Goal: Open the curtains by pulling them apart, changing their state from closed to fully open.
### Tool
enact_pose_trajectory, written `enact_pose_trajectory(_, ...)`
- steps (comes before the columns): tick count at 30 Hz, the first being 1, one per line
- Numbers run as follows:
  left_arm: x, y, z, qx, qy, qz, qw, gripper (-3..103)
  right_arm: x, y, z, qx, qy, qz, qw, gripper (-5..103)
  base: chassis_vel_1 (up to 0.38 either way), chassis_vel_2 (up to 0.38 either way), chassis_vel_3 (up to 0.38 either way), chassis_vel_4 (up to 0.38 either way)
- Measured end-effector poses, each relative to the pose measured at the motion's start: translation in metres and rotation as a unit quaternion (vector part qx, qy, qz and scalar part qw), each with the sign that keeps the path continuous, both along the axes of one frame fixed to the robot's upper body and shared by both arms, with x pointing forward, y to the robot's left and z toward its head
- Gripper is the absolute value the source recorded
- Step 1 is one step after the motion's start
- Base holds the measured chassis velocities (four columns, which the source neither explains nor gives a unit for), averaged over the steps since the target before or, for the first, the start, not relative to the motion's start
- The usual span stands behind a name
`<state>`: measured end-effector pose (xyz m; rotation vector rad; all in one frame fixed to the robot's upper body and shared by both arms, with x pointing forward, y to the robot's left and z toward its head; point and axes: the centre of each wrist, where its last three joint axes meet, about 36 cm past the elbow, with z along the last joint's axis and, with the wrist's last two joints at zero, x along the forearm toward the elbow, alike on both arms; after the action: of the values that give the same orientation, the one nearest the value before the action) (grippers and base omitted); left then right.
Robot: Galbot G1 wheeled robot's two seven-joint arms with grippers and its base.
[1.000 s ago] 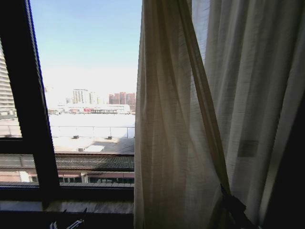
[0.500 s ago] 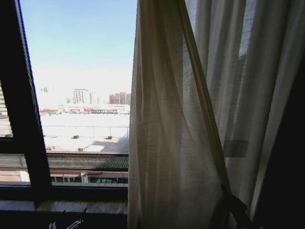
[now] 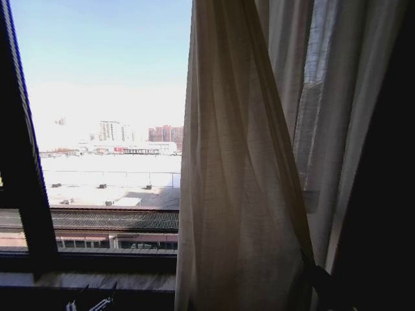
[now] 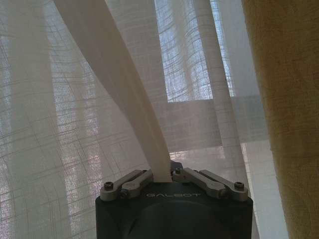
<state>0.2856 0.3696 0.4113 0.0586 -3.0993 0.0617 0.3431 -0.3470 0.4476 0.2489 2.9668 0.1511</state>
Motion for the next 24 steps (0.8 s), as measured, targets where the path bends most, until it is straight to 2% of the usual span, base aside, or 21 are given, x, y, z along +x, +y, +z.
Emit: enact_pose_trajectory(24,0.0009,0.0013,-0.0017,-0.001,0.0,0.001,1.0,100,-0.0016,0.0039,-0.0003,-0.006,0.0,0.0,1.0,1,-0.128,-0.131,0.124,0.129)
